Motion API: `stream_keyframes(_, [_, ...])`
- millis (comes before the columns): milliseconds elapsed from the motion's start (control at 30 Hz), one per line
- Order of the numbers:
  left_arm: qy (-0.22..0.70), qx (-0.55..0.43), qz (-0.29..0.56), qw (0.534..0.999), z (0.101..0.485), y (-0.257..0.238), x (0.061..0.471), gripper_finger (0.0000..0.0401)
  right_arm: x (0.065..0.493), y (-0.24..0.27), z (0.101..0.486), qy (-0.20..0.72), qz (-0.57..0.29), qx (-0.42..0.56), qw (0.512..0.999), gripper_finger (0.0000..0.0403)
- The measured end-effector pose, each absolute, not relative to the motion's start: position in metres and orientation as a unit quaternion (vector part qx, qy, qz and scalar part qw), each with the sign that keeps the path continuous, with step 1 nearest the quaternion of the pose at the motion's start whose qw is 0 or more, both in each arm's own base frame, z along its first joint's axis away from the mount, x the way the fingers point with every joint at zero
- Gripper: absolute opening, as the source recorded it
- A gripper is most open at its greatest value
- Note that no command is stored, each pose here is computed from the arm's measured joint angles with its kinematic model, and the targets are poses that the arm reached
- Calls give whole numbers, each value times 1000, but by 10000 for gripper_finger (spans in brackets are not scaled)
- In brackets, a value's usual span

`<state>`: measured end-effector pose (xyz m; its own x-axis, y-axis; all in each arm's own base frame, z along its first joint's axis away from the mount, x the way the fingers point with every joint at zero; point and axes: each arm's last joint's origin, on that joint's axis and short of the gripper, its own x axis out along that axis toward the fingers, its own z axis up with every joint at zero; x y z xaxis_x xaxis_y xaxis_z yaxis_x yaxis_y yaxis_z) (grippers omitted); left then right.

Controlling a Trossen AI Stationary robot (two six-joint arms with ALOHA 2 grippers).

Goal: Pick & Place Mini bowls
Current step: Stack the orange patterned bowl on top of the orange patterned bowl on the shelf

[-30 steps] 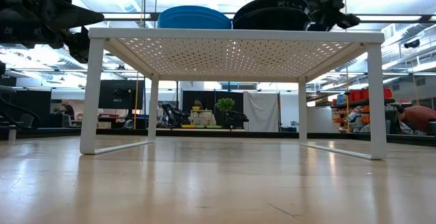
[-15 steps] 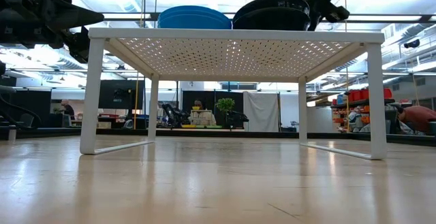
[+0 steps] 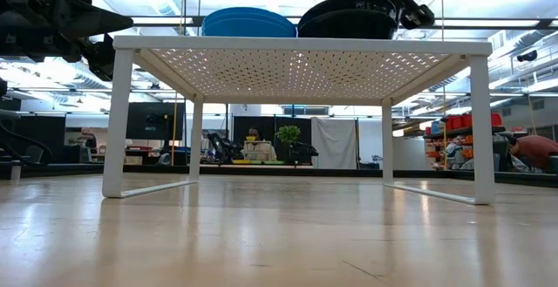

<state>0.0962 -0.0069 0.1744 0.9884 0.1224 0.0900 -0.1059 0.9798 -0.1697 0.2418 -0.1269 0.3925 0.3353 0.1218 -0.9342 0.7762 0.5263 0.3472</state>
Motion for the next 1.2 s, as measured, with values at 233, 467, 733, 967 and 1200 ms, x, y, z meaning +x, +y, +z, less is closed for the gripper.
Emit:
stream_keyframes(233, [-50, -83, 58, 994, 174, -7, 96, 288, 265, -109, 403, 525, -203, 411, 717, 10])
stream_keyframes(467, [-50, -83, 58, 994, 174, -7, 96, 288, 290, -88, 405, 536, -161, 404, 723, 10])
stream_keyframes(733, [-50, -83, 57, 994, 174, -7, 96, 288, 308, -60, 400, 561, -120, 398, 715, 10])
stream_keyframes(967, [-50, -83, 57, 994, 174, -7, 96, 288, 310, -51, 400, 567, -115, 395, 714, 10])
stream_keyframes(1200, [-50, -82, 57, 994, 174, -7, 96, 288, 313, -53, 378, 592, -141, 380, 697, 10])
